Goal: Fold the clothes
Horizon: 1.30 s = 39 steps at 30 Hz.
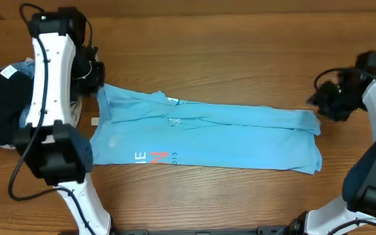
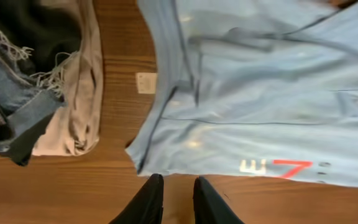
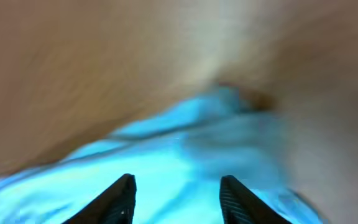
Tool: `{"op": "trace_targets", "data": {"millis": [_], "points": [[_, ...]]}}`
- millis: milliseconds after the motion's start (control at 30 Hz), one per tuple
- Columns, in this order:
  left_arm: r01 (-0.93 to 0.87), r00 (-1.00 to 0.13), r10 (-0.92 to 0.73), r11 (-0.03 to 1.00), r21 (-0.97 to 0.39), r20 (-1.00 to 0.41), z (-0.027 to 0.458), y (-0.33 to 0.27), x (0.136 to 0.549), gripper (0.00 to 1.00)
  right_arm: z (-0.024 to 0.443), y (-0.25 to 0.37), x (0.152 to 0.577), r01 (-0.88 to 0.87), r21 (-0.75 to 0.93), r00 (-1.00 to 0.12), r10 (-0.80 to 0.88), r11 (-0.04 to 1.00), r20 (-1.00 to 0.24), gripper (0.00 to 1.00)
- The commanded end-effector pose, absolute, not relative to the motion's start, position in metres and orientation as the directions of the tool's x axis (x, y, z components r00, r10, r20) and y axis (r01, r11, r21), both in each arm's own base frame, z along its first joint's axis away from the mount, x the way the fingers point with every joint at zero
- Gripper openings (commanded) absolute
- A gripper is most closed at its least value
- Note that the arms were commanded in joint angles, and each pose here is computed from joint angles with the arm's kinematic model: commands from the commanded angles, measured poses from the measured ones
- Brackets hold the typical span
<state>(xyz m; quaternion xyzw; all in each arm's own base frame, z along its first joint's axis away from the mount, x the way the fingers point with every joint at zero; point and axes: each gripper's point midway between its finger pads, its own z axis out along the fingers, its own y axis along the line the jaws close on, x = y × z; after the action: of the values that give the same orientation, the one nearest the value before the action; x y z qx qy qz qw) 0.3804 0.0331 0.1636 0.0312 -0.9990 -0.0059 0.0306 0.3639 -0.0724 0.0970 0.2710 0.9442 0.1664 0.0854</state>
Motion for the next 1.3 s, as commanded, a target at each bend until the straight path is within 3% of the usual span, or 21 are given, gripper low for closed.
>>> {"op": "trace_targets", "data": {"millis": [0,100,233,333,400,567,767,900,1100,1267], "points": [[-0.07,-0.986,-0.078,0.996,-0.059,-0.146,0.239,0.019,0.368,0.23,0.179,-0.022,0.382,0.136,0.638,-0.89,0.377,0.758,-0.257,0.52],[-0.07,-0.974,-0.088,0.993,-0.092,-0.21,0.264,0.012,0.357,0.28,0.192,-0.017,0.376,0.121,0.65,-0.887,0.375,0.751,-0.269,0.56],[-0.054,-0.972,-0.096,0.98,-0.191,-0.216,0.263,-0.005,0.357,0.49,0.194,-0.012,0.367,0.138,0.663,-0.896,0.378,0.736,-0.234,0.59],[0.198,-0.95,0.097,0.922,-0.333,-0.298,0.234,-0.05,0.391,0.59,0.193,-0.001,0.366,0.123,0.665,-0.907,0.355,0.737,-0.225,0.59],[0.31,-0.925,0.214,0.903,-0.298,-0.314,0.208,-0.064,0.406,0.59,0.193,0.007,0.366,0.104,0.664,-0.914,0.334,0.74,-0.23,0.59],[0.525,-0.848,0.486,0.827,-0.203,-0.213,0.11,-0.103,0.434,0.56,0.191,0.032,0.366,0.05,0.649,-0.935,0.263,0.759,-0.236,0.6],[0.614,-0.789,0.61,0.784,-0.092,-0.077,0.021,-0.116,0.447,0.53,0.18,0.05,0.358,0.037,0.581,-0.958,0.195,0.813,-0.212,0.6],[0.64,-0.768,0.637,0.764,-0.076,-0.065,0.0,-0.118,0.451,0.49,0.176,0.055,0.355,0.03,0.576,-0.963,0.179,0.817,-0.203,0.6],[0.634,-0.773,0.632,0.77,-0.072,-0.051,-0.002,-0.114,0.45,0.2,0.174,0.053,0.355,0.038,0.56,-0.962,0.181,0.827,-0.203,0.6],[0.597,-0.801,0.595,0.802,-0.005,-0.069,0.019,-0.108,0.466,0.2,0.174,0.053,0.355,0.038,0.56,-0.962,0.181,0.828,-0.203,0.6]]}}
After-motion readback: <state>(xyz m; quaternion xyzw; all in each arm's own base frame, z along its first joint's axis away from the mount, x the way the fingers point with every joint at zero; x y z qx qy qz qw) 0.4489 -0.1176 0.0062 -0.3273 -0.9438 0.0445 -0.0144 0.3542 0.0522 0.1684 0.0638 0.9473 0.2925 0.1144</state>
